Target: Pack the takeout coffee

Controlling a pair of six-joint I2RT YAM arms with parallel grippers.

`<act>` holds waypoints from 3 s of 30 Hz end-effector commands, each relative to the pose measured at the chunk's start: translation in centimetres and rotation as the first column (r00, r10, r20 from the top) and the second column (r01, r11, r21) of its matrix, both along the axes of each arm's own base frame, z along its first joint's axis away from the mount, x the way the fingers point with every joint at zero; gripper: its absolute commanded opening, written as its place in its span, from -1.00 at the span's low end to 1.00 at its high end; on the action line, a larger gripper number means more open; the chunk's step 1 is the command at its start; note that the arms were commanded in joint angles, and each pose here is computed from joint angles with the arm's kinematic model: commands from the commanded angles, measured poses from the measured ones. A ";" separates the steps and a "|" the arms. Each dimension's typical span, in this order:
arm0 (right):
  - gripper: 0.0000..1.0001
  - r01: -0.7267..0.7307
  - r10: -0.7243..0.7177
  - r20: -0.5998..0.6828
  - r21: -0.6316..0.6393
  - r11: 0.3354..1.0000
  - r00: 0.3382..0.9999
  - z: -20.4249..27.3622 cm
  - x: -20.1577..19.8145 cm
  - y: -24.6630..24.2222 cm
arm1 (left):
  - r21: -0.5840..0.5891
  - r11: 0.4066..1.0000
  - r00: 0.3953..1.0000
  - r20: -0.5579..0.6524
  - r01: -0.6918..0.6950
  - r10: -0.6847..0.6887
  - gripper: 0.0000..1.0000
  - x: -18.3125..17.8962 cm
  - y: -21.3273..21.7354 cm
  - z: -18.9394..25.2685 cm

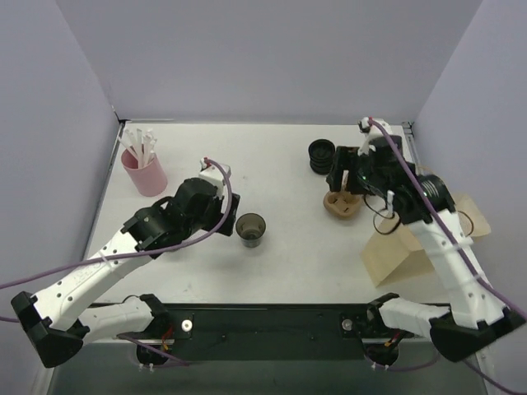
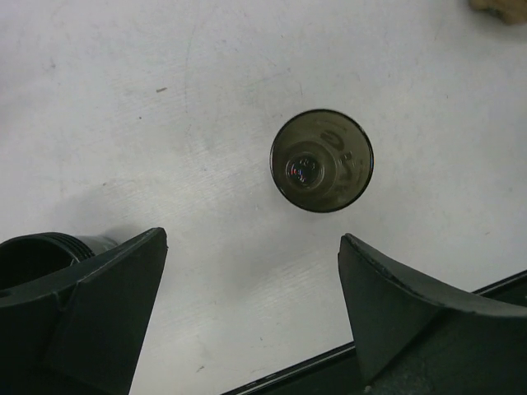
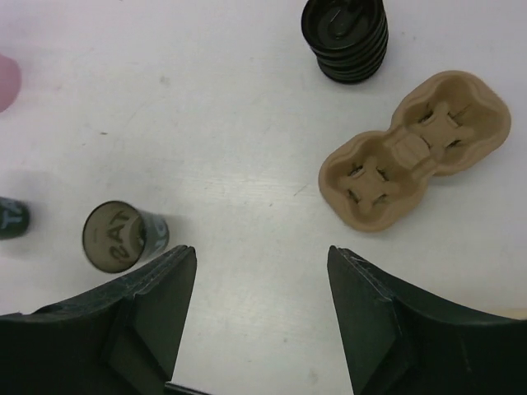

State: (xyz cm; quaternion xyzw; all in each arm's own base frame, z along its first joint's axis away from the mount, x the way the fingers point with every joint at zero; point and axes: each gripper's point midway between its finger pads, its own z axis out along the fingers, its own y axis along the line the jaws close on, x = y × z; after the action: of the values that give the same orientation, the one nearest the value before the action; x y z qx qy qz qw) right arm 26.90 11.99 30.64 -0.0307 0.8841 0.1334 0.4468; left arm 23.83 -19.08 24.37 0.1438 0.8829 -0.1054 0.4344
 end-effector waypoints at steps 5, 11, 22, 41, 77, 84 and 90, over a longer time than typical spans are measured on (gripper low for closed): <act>0.24 0.056 -0.049 0.031 -0.334 0.941 0.998 -0.6 10.7 1.5 | -0.137 0.978 0.967 0.220 0.159 -0.127 0.95 -2.1 0.5 1.1; 0.23 -0.029 -0.008 -0.076 -0.478 0.878 0.997 -6.8 17.8 4.2 | -0.237 0.944 0.942 0.299 0.231 -0.155 0.94 -4.1 0.8 3.2; 0.11 -0.108 0.005 -0.177 -0.573 0.813 0.984 -13.6 23.6 3.9 | -0.236 0.923 0.920 0.324 0.303 -0.219 0.95 -4.9 0.4 3.5; -0.09 -0.198 0.054 -0.248 -0.604 0.772 0.967 -18.1 26.2 3.1 | -0.268 0.913 0.909 0.369 0.306 -0.197 0.95 -5.1 1.1 4.7; -0.71 -0.152 0.073 -0.155 -0.594 0.790 0.985 -14.3 26.9 3.4 | -0.270 0.911 0.908 0.367 0.311 -0.201 0.95 -4.9 1.1 4.6; -0.71 -0.128 0.097 -0.085 -0.581 0.804 0.992 -9.8 25.3 4.3 | -0.269 0.918 0.911 0.373 0.291 -0.179 0.95 -4.6 1.4 4.5; -0.73 -0.202 0.170 -0.115 -0.391 0.898 0.979 -7.1 18.6 8.3 | -0.264 0.941 0.914 0.395 0.213 -0.096 0.94 -3.8 2.8 4.5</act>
State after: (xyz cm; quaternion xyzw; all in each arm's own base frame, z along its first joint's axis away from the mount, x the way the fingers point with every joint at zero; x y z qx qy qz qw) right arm 50.91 17.49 18.23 -0.2167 0.9033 -0.0974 0.3573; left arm 18.99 -17.41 27.49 0.1938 0.7584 -0.2613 0.5649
